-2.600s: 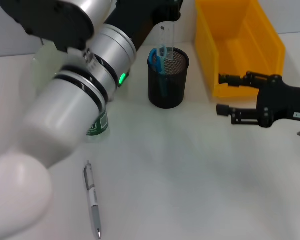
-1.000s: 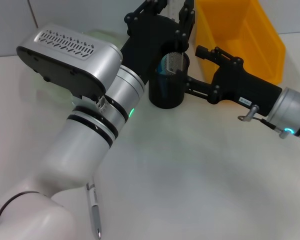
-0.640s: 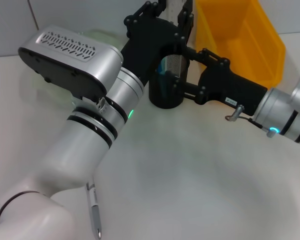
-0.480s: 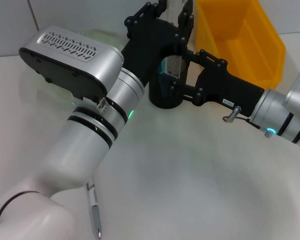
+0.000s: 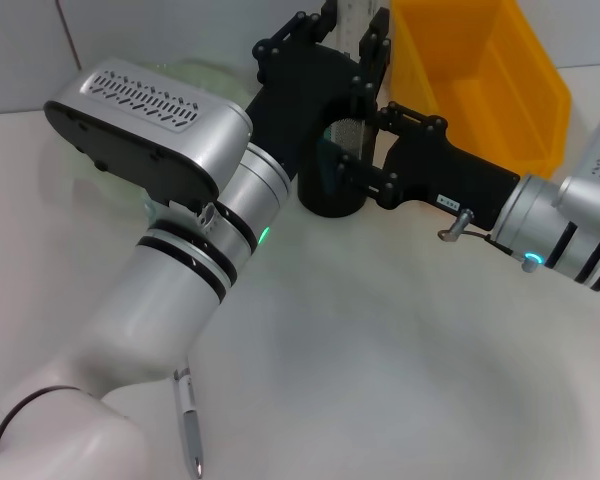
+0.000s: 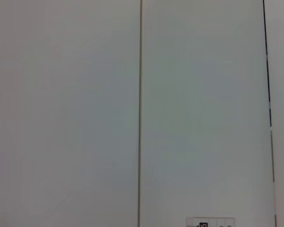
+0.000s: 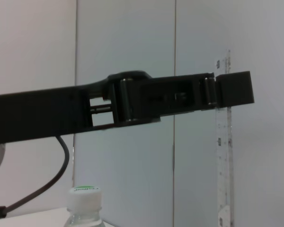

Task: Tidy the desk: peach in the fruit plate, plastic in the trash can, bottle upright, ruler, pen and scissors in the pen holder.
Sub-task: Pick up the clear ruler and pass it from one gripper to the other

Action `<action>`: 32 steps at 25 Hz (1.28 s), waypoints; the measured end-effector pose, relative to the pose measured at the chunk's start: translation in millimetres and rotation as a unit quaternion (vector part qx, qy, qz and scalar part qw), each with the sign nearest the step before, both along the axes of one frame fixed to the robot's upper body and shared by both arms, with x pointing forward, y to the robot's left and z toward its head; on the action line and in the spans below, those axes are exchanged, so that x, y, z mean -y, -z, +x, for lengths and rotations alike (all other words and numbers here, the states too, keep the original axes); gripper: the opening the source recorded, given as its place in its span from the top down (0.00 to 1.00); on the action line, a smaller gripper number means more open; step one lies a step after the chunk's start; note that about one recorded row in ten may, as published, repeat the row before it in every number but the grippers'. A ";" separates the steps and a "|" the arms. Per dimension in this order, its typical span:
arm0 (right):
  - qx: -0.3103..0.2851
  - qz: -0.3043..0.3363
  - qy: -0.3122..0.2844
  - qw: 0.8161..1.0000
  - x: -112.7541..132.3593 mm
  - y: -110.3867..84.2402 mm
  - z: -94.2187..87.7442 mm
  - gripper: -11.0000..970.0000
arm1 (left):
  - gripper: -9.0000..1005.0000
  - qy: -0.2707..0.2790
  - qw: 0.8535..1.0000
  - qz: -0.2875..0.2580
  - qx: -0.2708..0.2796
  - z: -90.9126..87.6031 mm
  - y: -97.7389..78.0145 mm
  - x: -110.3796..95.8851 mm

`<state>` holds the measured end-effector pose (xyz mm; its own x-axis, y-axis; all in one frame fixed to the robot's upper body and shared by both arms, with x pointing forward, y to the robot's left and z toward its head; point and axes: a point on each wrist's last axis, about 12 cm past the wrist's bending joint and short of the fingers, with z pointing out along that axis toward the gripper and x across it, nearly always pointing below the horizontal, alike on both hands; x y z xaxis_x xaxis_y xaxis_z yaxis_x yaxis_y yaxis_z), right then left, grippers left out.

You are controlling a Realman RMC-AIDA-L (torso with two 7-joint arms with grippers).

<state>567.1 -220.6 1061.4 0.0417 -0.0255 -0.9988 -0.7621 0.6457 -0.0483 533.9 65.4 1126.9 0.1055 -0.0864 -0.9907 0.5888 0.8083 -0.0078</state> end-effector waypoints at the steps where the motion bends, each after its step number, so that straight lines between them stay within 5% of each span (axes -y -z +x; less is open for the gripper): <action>1: 0.000 0.000 0.000 1.000 -0.2 0.1 0.0 0.27 | 0.55 0.000 1.000 0.000 0.000 0.0 0.0 0.0; 4: 0.004 0.000 0.004 1.000 -1.1 0.9 -0.6 0.28 | 0.55 0.000 1.000 0.001 0.000 -0.1 0.2 0.0; 9: 0.010 0.003 0.012 1.000 -3.1 1.7 -1.0 0.53 | 0.54 0.000 1.000 0.000 0.001 -0.2 0.2 -0.2; 12: 0.008 0.004 0.012 1.000 -4.3 1.7 -0.4 0.77 | 0.54 0.000 1.000 0.001 0.002 -0.3 0.1 -0.2; 32: 0.004 0.008 0.018 1.000 -5.5 2.1 0.8 0.90 | 0.53 0.005 1.000 0.003 0.003 -1.5 0.0 2.0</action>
